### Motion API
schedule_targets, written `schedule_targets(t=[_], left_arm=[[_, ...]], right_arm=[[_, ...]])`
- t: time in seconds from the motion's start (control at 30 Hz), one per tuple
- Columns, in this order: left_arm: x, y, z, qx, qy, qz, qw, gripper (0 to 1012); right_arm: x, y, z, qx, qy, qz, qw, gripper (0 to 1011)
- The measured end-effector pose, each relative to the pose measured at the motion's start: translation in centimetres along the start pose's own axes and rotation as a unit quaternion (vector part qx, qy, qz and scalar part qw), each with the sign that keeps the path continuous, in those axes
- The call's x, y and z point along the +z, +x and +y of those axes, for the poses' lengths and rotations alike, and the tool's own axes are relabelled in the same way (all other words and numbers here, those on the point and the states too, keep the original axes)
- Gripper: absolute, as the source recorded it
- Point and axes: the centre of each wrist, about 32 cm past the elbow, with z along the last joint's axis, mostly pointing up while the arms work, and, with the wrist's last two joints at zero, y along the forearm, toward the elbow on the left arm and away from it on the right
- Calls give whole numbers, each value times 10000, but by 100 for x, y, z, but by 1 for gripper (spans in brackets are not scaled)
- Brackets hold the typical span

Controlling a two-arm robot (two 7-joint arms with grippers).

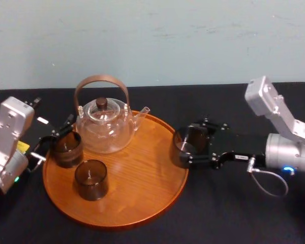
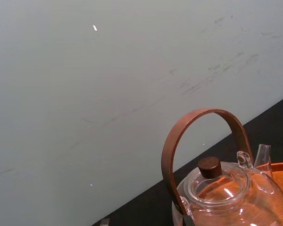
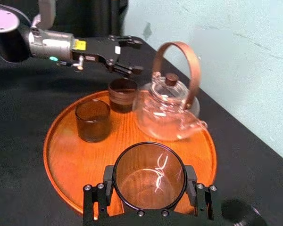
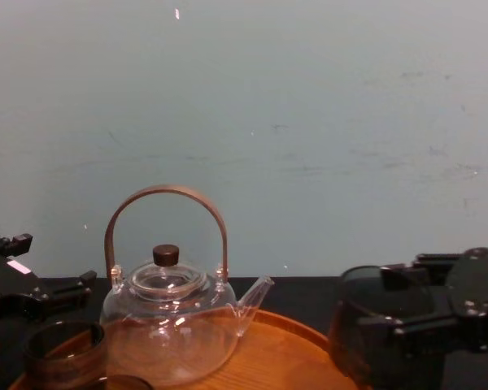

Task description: Pick up the glass from the table and place it on the tray.

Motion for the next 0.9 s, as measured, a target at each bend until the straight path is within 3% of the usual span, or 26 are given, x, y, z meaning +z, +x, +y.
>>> schedule_targets(t=[0.43, 0.9], left_arm=[[0, 0, 0, 0, 0, 0, 10000, 1001], [0, 0, 0, 0, 0, 0, 10000, 1001]], right_arm=[[24, -44, 405, 472, 166, -35, 9987, 902], [-136, -109, 643, 640, 37, 45, 9979, 902]])
